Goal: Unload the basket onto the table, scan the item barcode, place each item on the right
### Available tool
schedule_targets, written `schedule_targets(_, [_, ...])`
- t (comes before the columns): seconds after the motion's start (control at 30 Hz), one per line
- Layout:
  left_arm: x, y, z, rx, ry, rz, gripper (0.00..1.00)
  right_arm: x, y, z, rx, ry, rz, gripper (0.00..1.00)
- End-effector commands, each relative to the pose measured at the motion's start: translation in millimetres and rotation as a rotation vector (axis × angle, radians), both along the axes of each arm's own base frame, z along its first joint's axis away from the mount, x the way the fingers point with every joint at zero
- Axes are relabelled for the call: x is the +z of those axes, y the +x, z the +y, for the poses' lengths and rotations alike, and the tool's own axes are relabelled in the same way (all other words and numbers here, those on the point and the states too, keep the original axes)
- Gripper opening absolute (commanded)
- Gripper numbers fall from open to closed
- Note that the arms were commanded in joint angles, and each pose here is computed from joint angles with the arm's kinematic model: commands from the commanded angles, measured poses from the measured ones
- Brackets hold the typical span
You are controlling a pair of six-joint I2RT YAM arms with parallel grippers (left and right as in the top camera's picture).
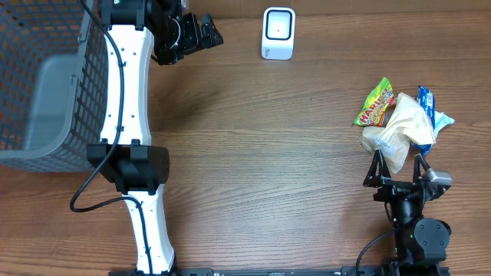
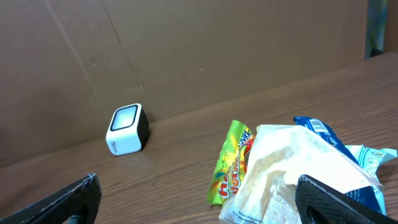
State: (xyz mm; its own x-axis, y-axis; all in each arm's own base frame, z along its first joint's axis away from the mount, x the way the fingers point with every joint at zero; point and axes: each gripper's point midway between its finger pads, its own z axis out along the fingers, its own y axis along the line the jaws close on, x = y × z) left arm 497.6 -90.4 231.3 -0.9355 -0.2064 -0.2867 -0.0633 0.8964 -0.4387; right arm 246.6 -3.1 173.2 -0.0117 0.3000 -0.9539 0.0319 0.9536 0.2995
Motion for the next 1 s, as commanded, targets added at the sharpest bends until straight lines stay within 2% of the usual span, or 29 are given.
schedule_targets(0.0, [13.1,-0.6,-2.5,-0.006,0.004,-0.037,1.00,-1.6,-0.1,-0.4,-0.005,-0.004,-0.005,1.00])
schedule_targets(0.33, [13.0,-0.5,-1.7,-0.003,0.012,-0.038,1.00,-1.6,-0.1,-0.4,-0.005,-0.003,-0.005,1.00])
schedule_targets(0.47, [27.9,-5.6,-1.1,0.001,0.048,-0.075,1.00,-1.7,-0.1,-0.4,-0.005,-0.004,-0.004,1.00])
schedule_targets(0.73, [106.3,-40.0,25.6,0.063,0.249,-0.274,1.00,-1.7,-0.1,-0.4,-0.005,-0.003,-0.004,1.00])
schedule_targets(0.97, [160.5,-74.3,28.9,0.017,0.272,-0.514,1.00,-1.7,-0.1,-0.4,-0.005,-0.004,-0.004,1.00])
